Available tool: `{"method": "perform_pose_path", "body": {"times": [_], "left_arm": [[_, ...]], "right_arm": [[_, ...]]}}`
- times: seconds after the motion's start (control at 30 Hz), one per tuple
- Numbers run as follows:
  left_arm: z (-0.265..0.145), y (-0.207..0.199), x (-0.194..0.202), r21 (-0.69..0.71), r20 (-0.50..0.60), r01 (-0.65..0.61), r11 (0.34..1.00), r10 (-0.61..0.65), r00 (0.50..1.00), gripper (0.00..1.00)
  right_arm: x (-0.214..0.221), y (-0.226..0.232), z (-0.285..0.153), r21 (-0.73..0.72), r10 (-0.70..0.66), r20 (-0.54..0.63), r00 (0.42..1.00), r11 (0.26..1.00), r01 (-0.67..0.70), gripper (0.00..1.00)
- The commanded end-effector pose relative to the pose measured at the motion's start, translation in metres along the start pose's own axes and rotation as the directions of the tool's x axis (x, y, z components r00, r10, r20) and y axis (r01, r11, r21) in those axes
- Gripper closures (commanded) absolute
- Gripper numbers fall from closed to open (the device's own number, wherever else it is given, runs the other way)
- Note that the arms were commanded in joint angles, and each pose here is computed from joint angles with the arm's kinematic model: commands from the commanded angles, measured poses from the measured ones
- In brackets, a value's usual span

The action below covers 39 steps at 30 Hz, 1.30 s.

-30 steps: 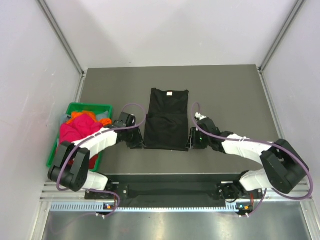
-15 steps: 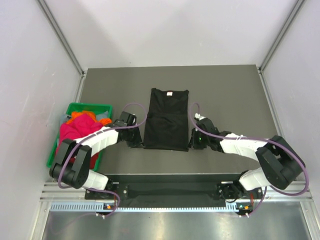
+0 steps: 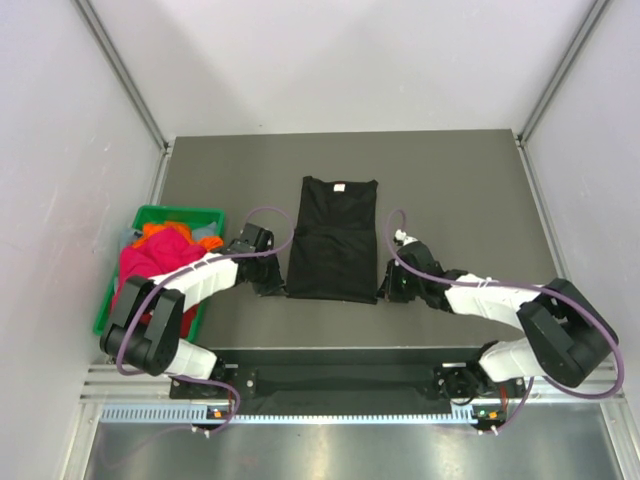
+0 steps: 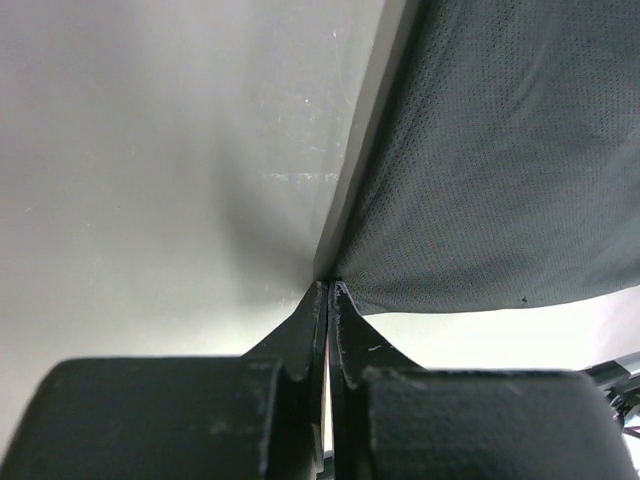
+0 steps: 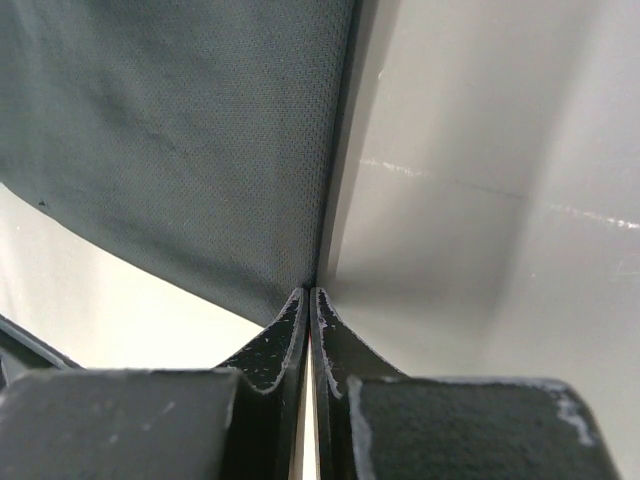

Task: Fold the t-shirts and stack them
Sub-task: Fold the tshirt

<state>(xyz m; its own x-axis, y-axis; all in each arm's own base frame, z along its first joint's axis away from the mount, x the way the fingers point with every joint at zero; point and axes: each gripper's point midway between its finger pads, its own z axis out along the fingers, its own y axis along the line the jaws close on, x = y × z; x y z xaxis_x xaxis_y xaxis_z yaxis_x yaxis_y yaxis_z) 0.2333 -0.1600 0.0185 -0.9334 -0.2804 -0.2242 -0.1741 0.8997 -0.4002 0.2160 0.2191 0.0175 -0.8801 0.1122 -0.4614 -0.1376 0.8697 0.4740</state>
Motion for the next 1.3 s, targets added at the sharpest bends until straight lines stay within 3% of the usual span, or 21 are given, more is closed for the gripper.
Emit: {"method": "perform_pose_path", "body": {"times": [0.0, 0.1, 0.13, 0.27, 0.37, 0.67, 1.27], "left_arm": [[-0.006, 0.004, -0.009, -0.043, 0.035, -0.001, 0.999, 0.003, 0.999, 1.0], [-0.01, 0.005, -0.012, -0.061, 0.044, -0.002, 0.998, 0.004, 0.999, 0.95], [-0.015, 0.002, -0.016, -0.054, 0.063, -0.006, 0.999, 0.009, 0.998, 0.83], [-0.03, -0.006, -0.025, -0.037, 0.108, -0.003, 0.999, 0.007, 0.994, 0.63], [-0.039, -0.015, -0.023, 0.012, 0.113, 0.008, 1.0, -0.009, 0.994, 0.59], [-0.025, -0.03, 0.0, 0.152, 0.02, 0.088, 0.984, -0.092, 0.996, 0.57], [-0.001, -0.003, 0.009, 0.063, 0.032, 0.151, 0.987, -0.153, 0.988, 0.57]], "right_arm": [[-0.008, 0.005, -0.005, -0.024, 0.003, 0.038, 0.999, 1.0, -0.002, 1.0], [-0.011, 0.007, -0.009, -0.022, 0.007, 0.05, 0.999, 1.0, -0.006, 0.99], [-0.014, 0.009, -0.01, -0.028, 0.009, 0.059, 0.998, 1.0, -0.008, 0.96], [-0.016, 0.005, -0.023, 0.038, 0.089, 0.052, 0.995, 0.995, -0.092, 0.73], [-0.02, 0.01, -0.031, 0.04, 0.178, 0.068, 0.982, 0.983, -0.181, 0.66], [-0.019, 0.016, -0.035, -0.034, 0.36, 0.106, 0.927, 0.933, -0.358, 0.59], [0.011, 0.008, -0.009, 0.03, 0.461, 0.086, 0.883, 0.885, -0.465, 0.57]]}}
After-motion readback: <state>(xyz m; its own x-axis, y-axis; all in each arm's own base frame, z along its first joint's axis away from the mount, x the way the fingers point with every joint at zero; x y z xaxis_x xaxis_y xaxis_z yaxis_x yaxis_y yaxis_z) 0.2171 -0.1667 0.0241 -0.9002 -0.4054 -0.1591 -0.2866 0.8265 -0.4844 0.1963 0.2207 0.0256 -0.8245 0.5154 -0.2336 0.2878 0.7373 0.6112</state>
